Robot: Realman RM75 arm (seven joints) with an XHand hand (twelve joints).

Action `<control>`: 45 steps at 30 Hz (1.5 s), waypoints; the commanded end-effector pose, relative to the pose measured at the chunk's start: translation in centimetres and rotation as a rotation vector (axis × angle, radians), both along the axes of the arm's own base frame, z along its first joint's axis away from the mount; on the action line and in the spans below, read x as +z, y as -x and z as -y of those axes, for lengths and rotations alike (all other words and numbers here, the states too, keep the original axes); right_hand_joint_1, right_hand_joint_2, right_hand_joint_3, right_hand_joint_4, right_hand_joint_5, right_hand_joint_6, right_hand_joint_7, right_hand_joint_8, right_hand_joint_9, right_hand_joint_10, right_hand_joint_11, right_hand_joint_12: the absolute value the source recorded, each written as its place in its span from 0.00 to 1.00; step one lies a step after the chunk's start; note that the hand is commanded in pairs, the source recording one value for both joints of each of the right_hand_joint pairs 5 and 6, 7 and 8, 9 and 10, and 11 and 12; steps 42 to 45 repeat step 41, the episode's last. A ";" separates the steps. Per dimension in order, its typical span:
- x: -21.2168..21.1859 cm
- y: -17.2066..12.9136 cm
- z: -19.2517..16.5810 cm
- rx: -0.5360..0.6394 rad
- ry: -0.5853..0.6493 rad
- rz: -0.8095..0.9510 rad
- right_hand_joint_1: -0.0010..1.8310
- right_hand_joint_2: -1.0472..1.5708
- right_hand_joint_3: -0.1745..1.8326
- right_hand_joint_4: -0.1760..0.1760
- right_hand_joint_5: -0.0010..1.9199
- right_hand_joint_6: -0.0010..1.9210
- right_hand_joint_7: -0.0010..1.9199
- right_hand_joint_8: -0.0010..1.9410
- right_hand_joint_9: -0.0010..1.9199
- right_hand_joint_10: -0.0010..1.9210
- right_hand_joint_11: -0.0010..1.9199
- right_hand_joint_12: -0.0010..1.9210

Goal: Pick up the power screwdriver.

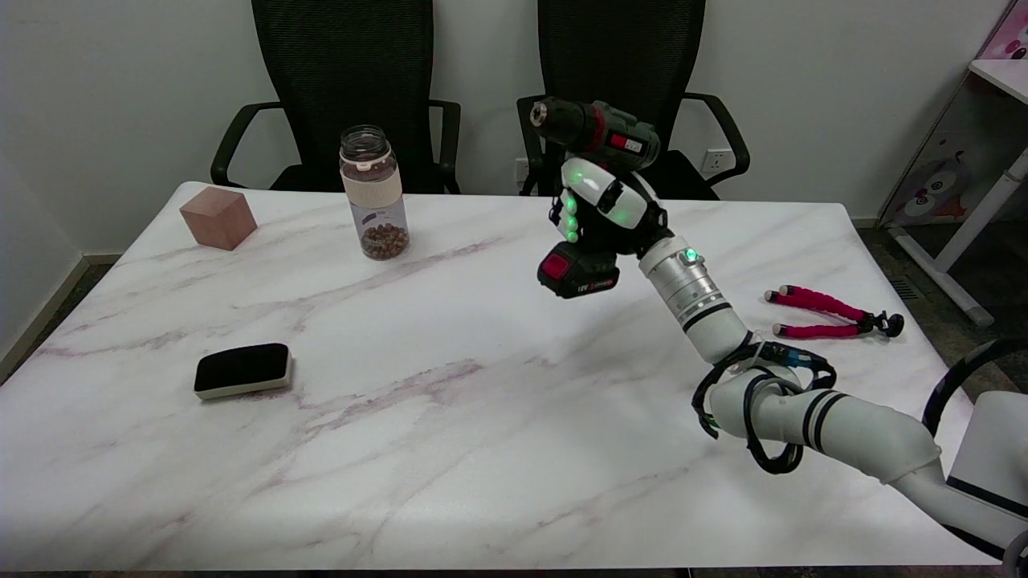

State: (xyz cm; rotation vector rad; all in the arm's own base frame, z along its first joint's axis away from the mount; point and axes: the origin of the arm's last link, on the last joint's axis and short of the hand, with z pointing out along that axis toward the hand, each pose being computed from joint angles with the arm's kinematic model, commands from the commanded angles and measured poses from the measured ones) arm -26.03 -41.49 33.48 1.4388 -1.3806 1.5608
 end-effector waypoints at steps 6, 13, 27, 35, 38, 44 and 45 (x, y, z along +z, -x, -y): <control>0.9 -7.3 1.2 0.225 0.018 -0.026 0.47 0.77 0.48 1.00 0.92 0.92 0.92 0.91 0.99 0.99 1.00 1.00; 0.7 -7.6 1.2 0.231 0.020 -0.046 0.47 0.77 0.48 1.00 0.92 0.92 0.92 0.91 1.00 1.00 1.00 1.00; 0.1 -7.1 0.8 0.220 0.004 -0.048 0.47 0.77 0.49 1.00 0.92 0.92 0.92 0.91 1.00 1.00 1.00 1.00; -1.1 -6.3 0.1 0.202 -0.018 -0.070 0.47 0.76 0.49 1.00 0.92 0.92 0.92 0.91 1.00 1.00 1.00 1.00; -1.7 -6.5 -0.2 0.211 -0.036 -0.059 0.47 0.76 0.50 1.00 0.92 0.92 0.92 0.91 1.00 1.00 1.00 1.00; -2.3 -6.6 -0.5 0.221 -0.039 -0.075 0.47 0.76 0.50 1.00 0.91 0.91 0.91 0.90 1.00 1.00 1.00 1.00; -2.3 -6.6 -0.5 0.221 -0.039 -0.075 0.47 0.76 0.50 1.00 0.91 0.91 0.91 0.90 1.00 1.00 1.00 1.00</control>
